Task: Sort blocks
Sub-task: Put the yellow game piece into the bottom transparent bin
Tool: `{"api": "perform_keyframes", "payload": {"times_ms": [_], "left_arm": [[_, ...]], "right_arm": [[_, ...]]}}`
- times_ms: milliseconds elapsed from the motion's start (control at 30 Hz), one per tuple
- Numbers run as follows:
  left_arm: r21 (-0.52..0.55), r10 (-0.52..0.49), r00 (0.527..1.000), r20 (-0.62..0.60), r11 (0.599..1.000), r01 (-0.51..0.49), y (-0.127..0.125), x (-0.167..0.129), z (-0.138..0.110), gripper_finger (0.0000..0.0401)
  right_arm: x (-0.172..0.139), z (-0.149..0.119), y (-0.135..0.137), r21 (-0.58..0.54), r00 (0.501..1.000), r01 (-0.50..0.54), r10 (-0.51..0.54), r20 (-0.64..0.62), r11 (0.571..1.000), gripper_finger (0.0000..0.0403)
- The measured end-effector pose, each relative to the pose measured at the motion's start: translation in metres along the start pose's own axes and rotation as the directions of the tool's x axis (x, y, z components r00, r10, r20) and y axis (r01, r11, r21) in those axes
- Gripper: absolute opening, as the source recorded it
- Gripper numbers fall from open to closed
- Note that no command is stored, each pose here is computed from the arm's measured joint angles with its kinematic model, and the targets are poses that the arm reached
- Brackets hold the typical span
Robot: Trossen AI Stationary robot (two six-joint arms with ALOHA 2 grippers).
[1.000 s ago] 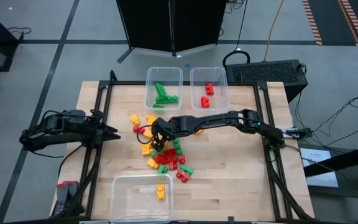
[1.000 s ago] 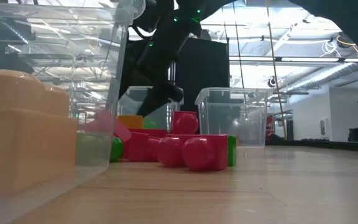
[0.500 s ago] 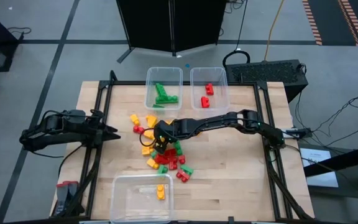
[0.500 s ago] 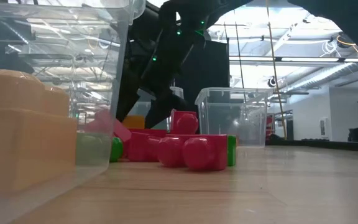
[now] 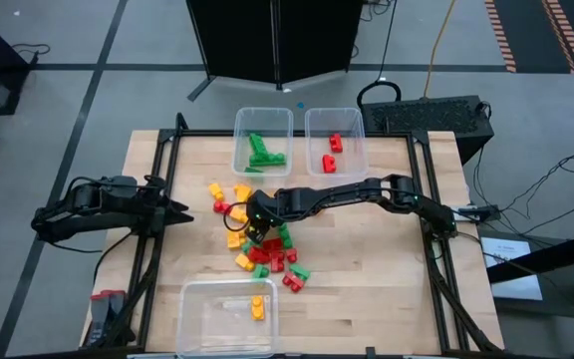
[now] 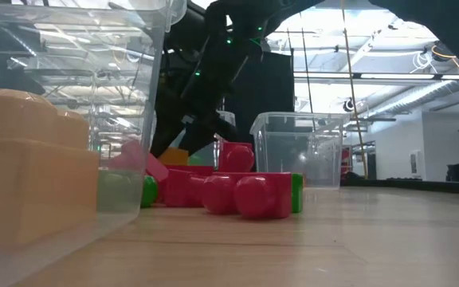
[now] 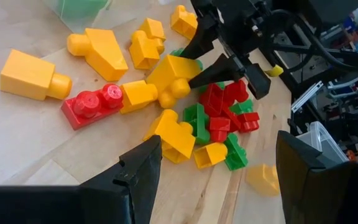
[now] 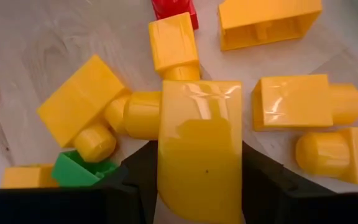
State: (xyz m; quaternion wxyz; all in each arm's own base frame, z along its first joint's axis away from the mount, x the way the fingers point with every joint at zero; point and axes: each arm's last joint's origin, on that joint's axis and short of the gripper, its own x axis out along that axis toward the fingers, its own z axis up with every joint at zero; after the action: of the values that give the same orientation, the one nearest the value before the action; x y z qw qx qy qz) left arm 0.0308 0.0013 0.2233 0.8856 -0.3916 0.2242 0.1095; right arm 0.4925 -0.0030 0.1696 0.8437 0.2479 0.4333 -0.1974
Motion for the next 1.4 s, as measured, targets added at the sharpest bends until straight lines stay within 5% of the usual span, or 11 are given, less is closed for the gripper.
{"api": "perform_keyframes", "payload": {"times_ms": [267, 600, 833, 1200, 1400], "left_arm": [[0.000, 0.000, 1.000, 0.000, 1.000, 0.000, 0.000, 0.000, 0.000, 0.0210], [0.000, 0.001, 1.000, 0.000, 1.000, -0.001, 0.000, 0.000, 0.000, 0.0210], [0.000, 0.004, 1.000, 0.003, 1.000, -0.004, 0.000, 0.000, 0.000, 0.0210], [-0.007, 0.043, 0.998, 0.037, 0.999, -0.043, 0.001, 0.000, 0.001, 0.0210], [-0.008, 0.059, 0.997, 0.052, 0.998, -0.059, 0.002, 0.000, 0.001, 0.0210]], "right_arm": [[-0.012, 0.009, 0.008, -0.037, 1.000, -0.027, 0.027, -0.007, 0.999, 0.0155], [-0.075, 0.051, 0.045, -0.247, 0.983, -0.098, 0.133, 0.130, 0.964, 0.0155], [-0.101, 0.040, 0.088, -0.587, 0.947, -0.112, 0.266, 0.182, 0.802, 0.0155], [-0.114, 0.014, 0.126, -0.806, 0.892, -0.152, 0.431, 0.137, 0.571, 0.0155], [-0.125, 0.000, 0.150, -0.836, 0.844, -0.122, 0.499, 0.196, 0.535, 0.0155]]}}
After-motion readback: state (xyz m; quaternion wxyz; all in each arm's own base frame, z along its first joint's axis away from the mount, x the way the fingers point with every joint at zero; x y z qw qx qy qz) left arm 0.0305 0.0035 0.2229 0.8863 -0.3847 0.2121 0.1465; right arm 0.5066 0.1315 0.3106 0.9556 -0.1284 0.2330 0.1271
